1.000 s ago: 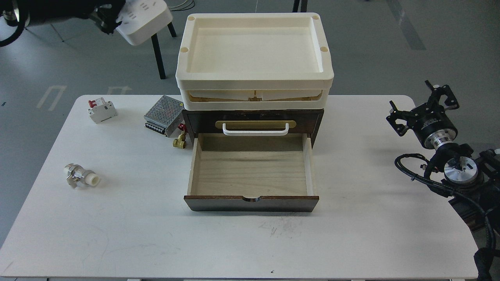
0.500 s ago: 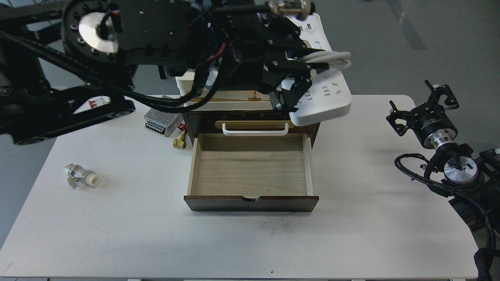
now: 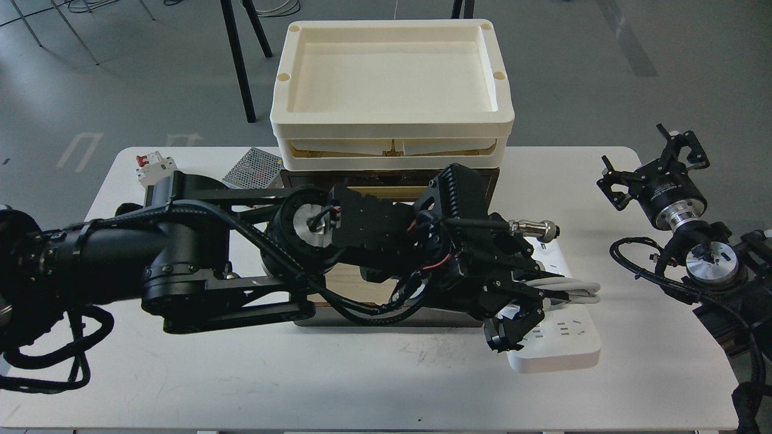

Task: Put charging cable into cabinet
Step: 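Lower the held charger into the open wooden drawer, then open the left gripper and lift it out of the drawer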

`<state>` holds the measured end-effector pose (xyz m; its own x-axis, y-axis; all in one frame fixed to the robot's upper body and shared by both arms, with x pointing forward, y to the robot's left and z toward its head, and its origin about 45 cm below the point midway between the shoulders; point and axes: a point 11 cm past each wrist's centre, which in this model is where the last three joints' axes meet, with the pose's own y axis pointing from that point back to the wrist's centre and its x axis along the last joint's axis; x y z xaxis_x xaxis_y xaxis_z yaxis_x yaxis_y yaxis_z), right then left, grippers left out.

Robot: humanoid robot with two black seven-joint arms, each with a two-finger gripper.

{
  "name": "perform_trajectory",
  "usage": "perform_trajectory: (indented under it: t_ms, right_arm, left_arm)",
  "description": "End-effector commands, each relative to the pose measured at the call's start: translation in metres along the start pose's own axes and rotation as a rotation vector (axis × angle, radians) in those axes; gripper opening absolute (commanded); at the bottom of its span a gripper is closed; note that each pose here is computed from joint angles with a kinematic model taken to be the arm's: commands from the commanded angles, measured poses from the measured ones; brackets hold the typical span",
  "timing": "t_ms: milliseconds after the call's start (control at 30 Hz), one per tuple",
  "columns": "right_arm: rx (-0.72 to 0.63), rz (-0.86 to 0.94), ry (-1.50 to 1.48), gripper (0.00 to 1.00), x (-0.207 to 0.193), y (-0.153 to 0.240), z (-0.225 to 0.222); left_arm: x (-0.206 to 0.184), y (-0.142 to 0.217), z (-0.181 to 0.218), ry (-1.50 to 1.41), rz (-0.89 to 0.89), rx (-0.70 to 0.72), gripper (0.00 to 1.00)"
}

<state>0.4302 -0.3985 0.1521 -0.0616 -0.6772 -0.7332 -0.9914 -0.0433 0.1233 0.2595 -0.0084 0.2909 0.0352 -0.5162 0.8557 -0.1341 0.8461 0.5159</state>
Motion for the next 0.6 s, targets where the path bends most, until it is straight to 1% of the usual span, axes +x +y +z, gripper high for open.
perform_trajectory:
  t_ms: [0, 300, 567]
  right_arm:
    - [0.001, 0.0, -0.001, 1.0, 0.0, 0.0, 0.0]
    - [0.0, 0.0, 0.0, 1.0, 0.0, 0.0, 0.0]
    - [0.001, 0.0, -0.001, 1.0, 0.0, 0.0, 0.0]
  left_arm:
    - [-0.026, 0.005, -0.014, 0.058, -0.041, 0.052, 0.07]
    - [-0.08, 0.034, -0.048, 0.175, -0.134, 0.164, 0.09]
    - [-0.116, 0.044, -0.078, 0.254, -0.201, 0.263, 0.11]
